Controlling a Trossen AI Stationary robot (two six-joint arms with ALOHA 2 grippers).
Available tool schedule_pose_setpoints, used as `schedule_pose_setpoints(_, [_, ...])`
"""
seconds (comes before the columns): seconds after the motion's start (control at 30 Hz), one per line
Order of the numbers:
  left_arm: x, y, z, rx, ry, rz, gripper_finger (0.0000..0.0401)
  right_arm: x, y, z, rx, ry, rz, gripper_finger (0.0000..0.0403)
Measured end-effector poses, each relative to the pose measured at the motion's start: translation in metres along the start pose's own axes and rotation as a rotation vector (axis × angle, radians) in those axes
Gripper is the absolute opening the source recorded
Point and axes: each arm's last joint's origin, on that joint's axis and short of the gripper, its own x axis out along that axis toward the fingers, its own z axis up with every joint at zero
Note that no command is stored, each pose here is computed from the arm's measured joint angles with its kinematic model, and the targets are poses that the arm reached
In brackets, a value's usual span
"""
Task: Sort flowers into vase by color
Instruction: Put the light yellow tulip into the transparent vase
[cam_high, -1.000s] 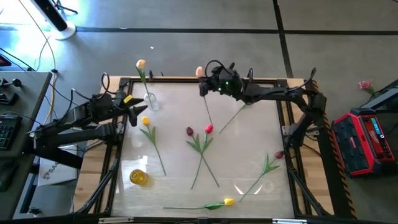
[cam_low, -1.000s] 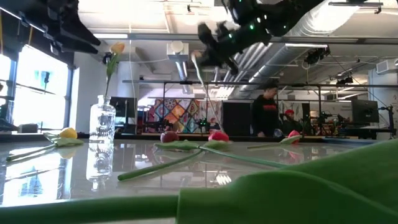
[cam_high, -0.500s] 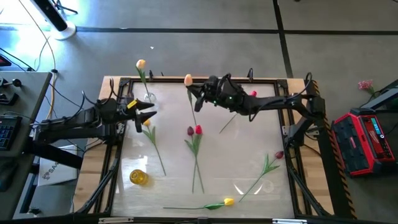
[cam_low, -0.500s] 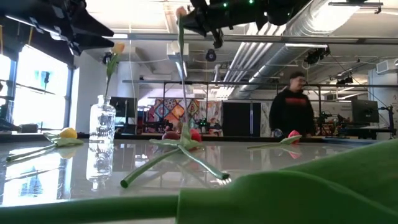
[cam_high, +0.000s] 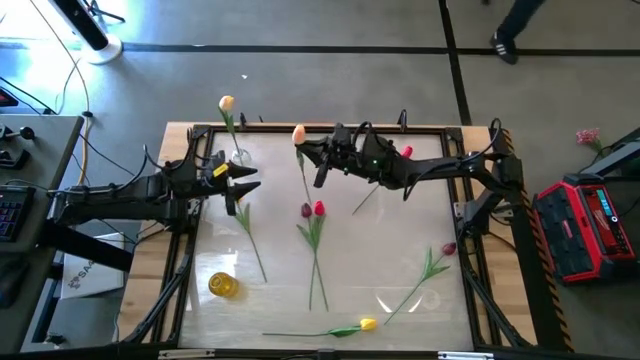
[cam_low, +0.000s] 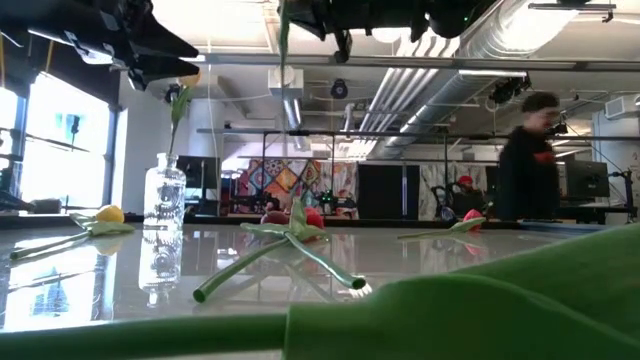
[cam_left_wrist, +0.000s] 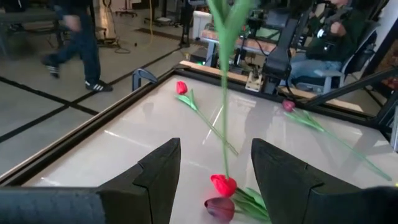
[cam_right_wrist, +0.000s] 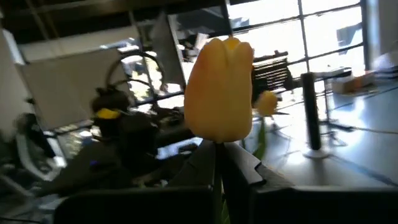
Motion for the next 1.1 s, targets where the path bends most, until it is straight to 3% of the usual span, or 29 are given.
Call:
schedule_pose_setpoints(0.2, [0.011,-0.002,0.003,0.009,-0.027,-0.008,0.0186,-0.001,0.013,0.001,0.019,-0.011,0.11,0.0])
schedule_pose_setpoints(0.53, [0.037,-0.011,0.007,0.087,-0.086,-0.149,0.0186,-0.006,0.041,0.0,-0.023,-0.05,0.216,0.0])
schedule_pose_setpoints(0.73, [0.059,-0.02,0.005,0.09,-0.135,-0.268,0.0186,-0.008,0.048,0.0,-0.03,-0.057,0.239,0.0])
schedule_pose_setpoints(1.1, [0.086,-0.03,-0.001,0.103,-0.216,-0.351,0.0181,-0.008,0.05,-0.003,-0.028,-0.028,0.271,0.0])
